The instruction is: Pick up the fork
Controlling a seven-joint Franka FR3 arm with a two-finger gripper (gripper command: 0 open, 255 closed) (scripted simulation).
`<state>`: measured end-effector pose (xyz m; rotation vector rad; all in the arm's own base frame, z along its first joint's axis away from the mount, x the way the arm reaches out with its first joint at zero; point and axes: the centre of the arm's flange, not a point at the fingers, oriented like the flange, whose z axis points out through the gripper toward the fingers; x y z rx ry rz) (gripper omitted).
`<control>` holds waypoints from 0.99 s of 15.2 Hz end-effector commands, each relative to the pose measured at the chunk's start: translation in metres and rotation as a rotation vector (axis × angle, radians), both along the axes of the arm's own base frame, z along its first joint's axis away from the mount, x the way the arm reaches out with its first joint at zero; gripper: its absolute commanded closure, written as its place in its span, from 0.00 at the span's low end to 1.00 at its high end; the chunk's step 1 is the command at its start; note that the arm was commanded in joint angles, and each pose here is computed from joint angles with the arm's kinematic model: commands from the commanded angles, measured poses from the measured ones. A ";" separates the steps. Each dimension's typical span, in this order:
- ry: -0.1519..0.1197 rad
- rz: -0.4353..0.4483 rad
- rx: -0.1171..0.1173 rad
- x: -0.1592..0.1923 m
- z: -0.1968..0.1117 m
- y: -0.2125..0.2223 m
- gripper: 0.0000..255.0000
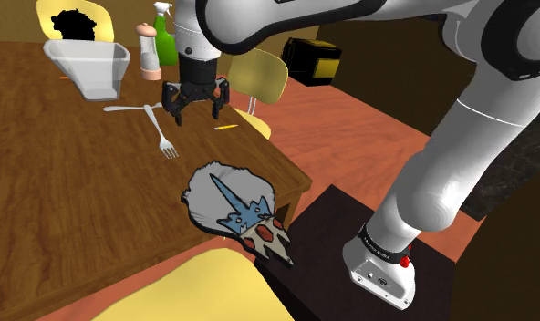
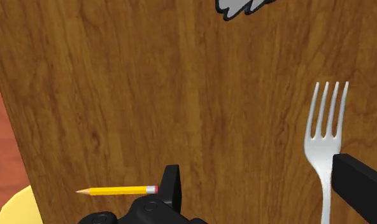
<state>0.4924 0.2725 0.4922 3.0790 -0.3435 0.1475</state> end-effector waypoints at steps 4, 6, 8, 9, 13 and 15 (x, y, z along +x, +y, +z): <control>-0.005 -0.023 0.009 0.035 -0.021 0.052 0.00; -0.006 -0.028 0.012 0.044 -0.026 0.064 0.00; -0.006 -0.028 0.012 0.044 -0.037 0.064 0.00; -0.006 -0.028 0.012 0.044 -0.042 0.064 0.00; -0.006 -0.028 0.012 0.044 -0.066 0.064 0.00; -0.006 -0.028 0.012 0.044 -0.066 0.064 0.00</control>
